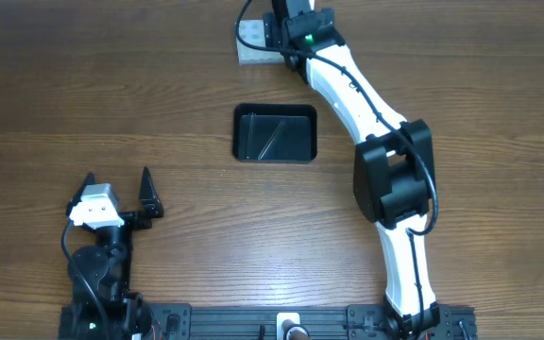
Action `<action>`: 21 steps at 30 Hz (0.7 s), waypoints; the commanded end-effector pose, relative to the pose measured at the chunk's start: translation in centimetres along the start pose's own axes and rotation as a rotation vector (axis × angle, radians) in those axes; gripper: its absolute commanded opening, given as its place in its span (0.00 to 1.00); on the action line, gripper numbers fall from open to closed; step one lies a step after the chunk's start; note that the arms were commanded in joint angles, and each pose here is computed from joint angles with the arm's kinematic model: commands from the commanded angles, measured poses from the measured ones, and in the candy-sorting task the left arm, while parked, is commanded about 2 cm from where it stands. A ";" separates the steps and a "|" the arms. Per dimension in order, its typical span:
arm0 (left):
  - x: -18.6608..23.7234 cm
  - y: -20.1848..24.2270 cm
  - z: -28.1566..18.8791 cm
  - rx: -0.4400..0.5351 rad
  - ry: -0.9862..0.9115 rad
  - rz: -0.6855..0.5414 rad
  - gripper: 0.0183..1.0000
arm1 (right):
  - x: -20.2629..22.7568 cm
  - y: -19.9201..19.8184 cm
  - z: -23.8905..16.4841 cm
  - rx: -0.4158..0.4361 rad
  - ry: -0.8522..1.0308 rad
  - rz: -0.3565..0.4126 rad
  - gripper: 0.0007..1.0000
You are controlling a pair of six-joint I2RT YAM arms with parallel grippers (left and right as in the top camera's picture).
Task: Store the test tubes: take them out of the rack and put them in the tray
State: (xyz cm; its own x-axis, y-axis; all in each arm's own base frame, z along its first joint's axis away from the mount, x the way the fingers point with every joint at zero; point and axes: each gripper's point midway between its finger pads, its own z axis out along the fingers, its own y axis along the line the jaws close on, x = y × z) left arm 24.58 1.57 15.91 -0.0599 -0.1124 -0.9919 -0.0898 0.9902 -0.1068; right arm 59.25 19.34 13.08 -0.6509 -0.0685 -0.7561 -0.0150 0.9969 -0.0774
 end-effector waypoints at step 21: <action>0.0 0.1 0.0 0.000 -0.004 0.018 1.00 | -0.3 -0.6 1.3 0.079 -0.039 0.014 0.74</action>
State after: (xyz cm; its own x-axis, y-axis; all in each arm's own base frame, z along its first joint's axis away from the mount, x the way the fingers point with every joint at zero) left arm 24.58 1.57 15.92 -0.0595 -0.1124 -0.9919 -0.0897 0.9902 -0.1068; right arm 59.74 18.96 12.42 -0.6369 -0.0694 -0.7678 0.0251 0.9935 -0.1106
